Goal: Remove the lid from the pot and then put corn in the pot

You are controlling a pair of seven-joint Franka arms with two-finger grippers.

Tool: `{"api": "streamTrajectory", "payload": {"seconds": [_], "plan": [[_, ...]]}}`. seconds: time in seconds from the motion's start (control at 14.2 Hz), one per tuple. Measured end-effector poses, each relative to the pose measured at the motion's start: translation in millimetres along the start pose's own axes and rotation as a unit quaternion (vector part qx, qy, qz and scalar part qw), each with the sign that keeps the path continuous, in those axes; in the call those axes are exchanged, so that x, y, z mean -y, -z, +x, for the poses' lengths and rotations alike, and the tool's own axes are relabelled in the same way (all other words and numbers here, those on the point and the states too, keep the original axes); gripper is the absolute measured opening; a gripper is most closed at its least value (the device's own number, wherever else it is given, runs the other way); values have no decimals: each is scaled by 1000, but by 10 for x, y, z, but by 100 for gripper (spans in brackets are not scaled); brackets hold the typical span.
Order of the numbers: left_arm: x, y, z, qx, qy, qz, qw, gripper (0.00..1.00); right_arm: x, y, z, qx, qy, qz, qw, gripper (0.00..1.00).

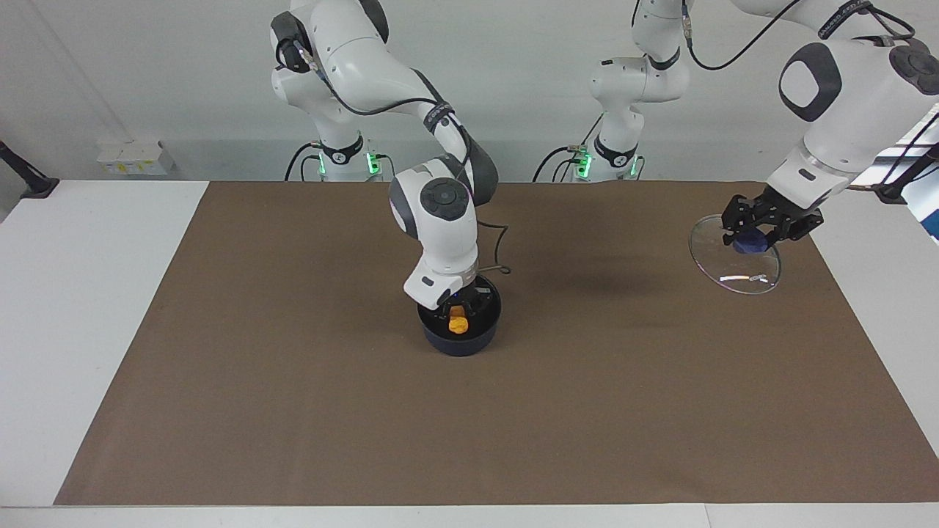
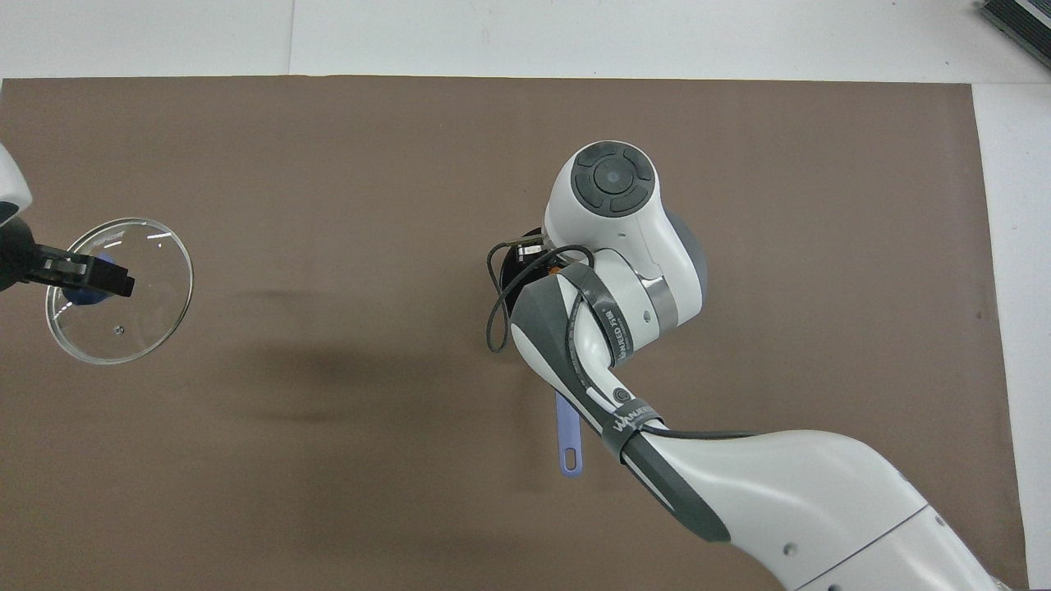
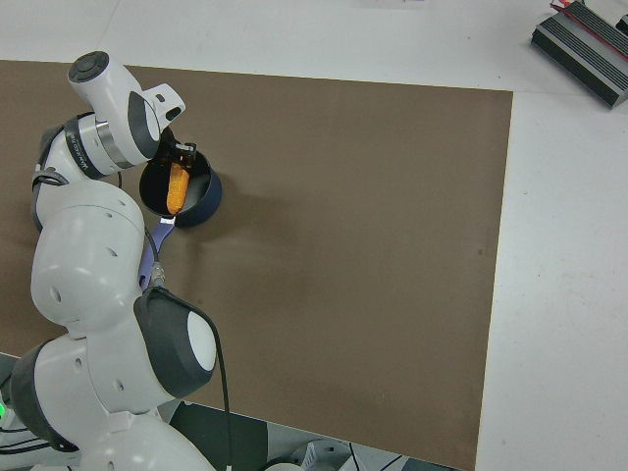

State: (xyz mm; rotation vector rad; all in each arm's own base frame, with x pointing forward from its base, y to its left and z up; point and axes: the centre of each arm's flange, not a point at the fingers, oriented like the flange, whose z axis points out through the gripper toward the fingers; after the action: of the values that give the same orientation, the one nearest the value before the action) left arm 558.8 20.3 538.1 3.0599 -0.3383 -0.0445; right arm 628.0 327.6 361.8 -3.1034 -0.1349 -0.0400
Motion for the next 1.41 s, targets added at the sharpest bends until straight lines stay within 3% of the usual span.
{"api": "streamTrajectory", "payload": {"seconds": [0.14, 0.21, 0.49, 0.57, 0.85, 1.06, 1.27, 1.41], "plan": [[2, -96, -87, -2, 0, 3, 1000, 66, 1, 1, 0, 0, 0, 0, 1000, 42], [1, -152, -114, 0, 1, 3, 1000, 66, 3, 2, 0, 0, 0, 0, 1000, 49], [49, -603, -193, -2, 6, 5, 1000, 66, -35, 172, 30, -14, -3, 3, 1000, 96], [91, -740, -236, -2, 10, 5, 1000, 66, -100, 326, 55, -25, -8, 5, 1000, 100], [240, -1297, -438, -3, 26, 7, 1000, 66, -886, 1236, 138, -62, -56, 8, 996, 100], [218, -1809, -626, -11, 28, 12, 999, 66, -1543, 1742, 66, -63, -84, 1, 994, 100], [204, -2058, -718, -12, 29, 13, 999, 66, -1969, 2225, -167, -50, -114, -6, 992, 100], [209, -2077, -703, -14, 29, 15, 999, 80, -2083, 2589, -405, -45, -123, -9, 991, 100]]}}
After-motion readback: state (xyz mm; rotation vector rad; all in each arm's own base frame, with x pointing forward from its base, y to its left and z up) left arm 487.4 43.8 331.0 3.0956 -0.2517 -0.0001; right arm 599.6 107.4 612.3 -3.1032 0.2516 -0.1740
